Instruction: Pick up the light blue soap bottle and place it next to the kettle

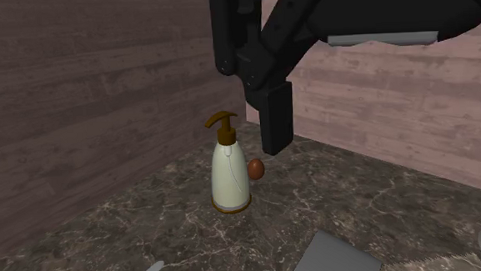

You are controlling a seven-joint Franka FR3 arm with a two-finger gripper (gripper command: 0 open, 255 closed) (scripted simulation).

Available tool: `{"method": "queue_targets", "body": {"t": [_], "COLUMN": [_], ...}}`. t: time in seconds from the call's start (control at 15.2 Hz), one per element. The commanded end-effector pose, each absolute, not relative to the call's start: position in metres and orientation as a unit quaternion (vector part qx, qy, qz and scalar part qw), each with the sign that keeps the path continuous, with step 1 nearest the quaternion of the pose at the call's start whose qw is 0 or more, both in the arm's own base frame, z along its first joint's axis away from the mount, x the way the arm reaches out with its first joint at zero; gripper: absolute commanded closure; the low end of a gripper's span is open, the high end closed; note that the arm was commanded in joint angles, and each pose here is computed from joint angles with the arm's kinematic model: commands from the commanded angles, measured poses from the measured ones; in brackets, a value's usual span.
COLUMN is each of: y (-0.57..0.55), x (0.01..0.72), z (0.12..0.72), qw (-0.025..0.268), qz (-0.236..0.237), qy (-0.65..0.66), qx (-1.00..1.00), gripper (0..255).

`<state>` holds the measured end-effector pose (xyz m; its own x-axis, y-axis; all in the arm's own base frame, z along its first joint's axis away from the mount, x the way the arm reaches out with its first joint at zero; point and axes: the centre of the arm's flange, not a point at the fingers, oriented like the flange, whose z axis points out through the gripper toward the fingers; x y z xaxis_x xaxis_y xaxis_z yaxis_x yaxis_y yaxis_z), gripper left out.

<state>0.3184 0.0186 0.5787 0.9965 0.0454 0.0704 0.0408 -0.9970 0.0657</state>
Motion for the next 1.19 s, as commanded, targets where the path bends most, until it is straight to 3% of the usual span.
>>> {"method": "queue_targets", "body": {"t": [0.0, 1.12], "y": [0.019, 0.203], "x": [0.318, 0.416], "z": [0.579, 0.513], "qw": [0.032, 0.010], "qz": [0.036, 0.034], "qy": [0.022, 0.010], "qx": [0.999, 0.999], "gripper": [0, 0]}}
